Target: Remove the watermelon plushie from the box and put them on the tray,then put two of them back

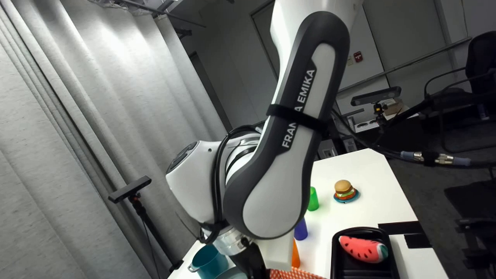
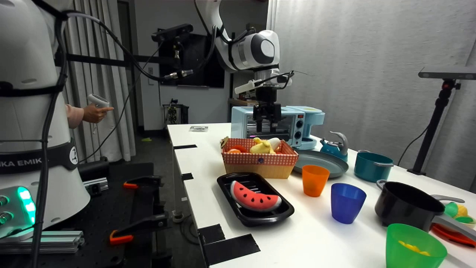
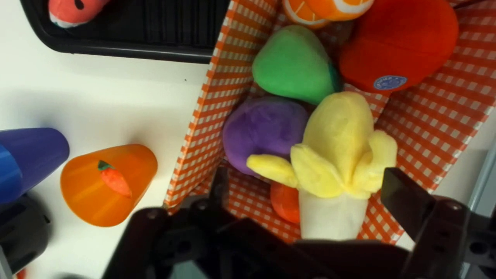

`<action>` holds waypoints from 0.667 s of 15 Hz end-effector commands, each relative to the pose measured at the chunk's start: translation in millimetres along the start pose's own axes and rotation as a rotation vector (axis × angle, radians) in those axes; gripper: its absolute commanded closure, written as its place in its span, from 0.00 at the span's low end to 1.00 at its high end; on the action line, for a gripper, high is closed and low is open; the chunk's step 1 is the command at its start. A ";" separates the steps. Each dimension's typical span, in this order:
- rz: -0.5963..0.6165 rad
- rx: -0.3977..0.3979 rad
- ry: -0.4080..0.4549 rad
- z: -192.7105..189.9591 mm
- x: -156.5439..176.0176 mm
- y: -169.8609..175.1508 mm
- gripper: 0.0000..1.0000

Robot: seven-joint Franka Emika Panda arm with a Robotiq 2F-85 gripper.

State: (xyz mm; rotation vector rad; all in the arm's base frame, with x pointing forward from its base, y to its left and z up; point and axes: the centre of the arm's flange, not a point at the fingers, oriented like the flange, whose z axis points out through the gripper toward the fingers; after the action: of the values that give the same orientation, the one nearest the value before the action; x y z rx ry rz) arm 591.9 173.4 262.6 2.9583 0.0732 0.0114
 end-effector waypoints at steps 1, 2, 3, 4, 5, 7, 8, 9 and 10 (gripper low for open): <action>-0.001 0.040 -0.001 9.0 16.4 -17.5 0.00; -0.005 0.043 -0.002 11.0 17.7 -20.7 0.00; -0.006 0.044 -0.002 12.9 19.4 -23.3 0.00; -0.005 0.046 -0.004 15.8 21.3 -24.4 0.00; -0.003 0.047 -0.007 19.7 23.4 -24.4 0.00; -0.001 0.051 -0.016 27.8 26.8 -26.1 0.00; -0.001 0.052 -0.019 31.5 28.6 -27.0 0.00; 0.000 0.052 -0.024 36.4 29.9 -27.8 0.00; 0.002 0.054 -0.030 41.0 30.8 -29.1 0.00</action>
State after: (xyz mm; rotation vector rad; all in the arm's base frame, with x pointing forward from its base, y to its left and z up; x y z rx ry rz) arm 605.7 192.2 229.8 2.9868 0.0641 -0.0347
